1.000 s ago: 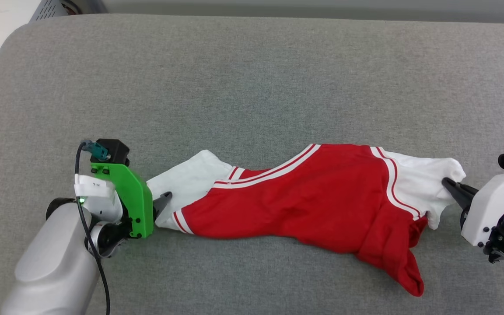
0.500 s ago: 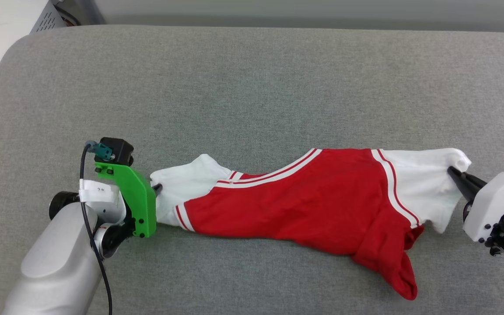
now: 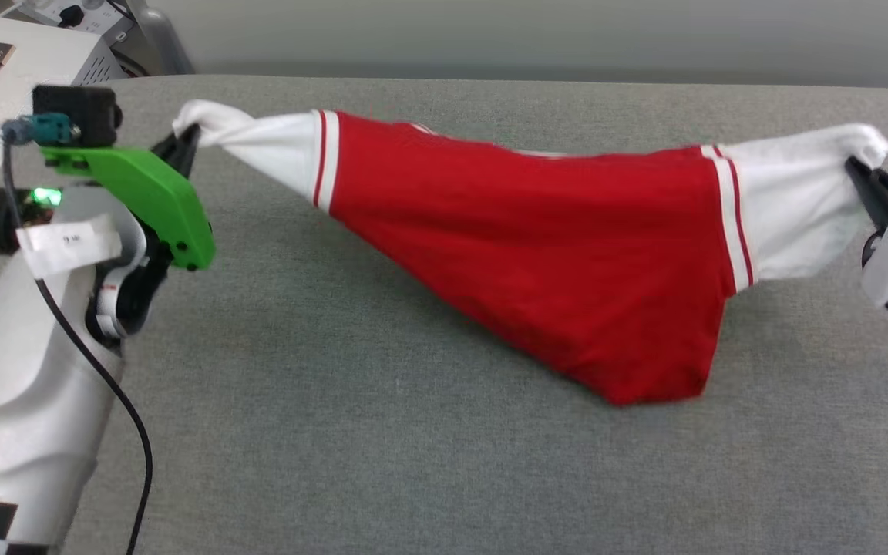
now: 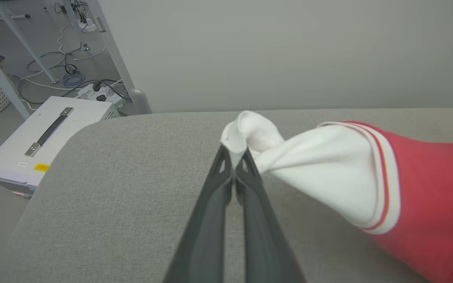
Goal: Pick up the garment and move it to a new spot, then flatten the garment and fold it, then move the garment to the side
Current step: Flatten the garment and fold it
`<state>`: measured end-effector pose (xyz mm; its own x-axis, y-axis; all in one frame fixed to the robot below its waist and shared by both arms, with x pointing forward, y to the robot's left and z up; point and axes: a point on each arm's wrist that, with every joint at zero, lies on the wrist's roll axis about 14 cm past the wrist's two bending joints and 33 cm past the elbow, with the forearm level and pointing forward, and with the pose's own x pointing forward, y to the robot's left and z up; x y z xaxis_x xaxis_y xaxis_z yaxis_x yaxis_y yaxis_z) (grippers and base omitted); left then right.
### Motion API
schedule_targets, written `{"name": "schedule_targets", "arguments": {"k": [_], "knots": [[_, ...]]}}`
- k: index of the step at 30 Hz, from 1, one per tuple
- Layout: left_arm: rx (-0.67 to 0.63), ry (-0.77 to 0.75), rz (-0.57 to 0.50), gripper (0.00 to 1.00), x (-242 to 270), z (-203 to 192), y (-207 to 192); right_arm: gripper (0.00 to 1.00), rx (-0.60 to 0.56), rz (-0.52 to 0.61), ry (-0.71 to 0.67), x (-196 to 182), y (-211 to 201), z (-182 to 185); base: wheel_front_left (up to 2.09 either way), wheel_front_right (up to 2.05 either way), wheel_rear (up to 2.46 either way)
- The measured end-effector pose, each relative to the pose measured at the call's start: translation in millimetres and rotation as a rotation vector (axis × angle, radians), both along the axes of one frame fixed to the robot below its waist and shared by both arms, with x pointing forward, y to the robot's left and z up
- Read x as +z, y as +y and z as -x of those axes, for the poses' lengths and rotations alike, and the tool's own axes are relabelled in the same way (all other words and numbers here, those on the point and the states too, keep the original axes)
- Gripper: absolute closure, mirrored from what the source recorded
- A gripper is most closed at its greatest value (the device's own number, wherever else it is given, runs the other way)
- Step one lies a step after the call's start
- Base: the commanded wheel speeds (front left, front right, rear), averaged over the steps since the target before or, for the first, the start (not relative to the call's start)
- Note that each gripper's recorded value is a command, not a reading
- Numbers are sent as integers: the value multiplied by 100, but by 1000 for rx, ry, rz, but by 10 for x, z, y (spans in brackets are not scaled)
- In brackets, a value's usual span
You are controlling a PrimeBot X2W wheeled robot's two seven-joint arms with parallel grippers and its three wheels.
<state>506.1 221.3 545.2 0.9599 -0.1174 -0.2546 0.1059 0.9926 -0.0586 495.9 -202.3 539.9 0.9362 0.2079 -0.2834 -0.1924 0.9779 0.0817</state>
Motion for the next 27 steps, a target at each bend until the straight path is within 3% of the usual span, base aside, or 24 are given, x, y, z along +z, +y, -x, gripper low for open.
{"name": "schedule_targets", "arguments": {"k": [19,27], "knots": [[103,-468,-46,100,1572,-1316,182,100,-55,5,-448,1555,-96,-1392,0,0,0],[123,-596,-22,100,1863,-1705,181,100,-71,90,-520,1767,-108,-1823,0,0,0]]}}
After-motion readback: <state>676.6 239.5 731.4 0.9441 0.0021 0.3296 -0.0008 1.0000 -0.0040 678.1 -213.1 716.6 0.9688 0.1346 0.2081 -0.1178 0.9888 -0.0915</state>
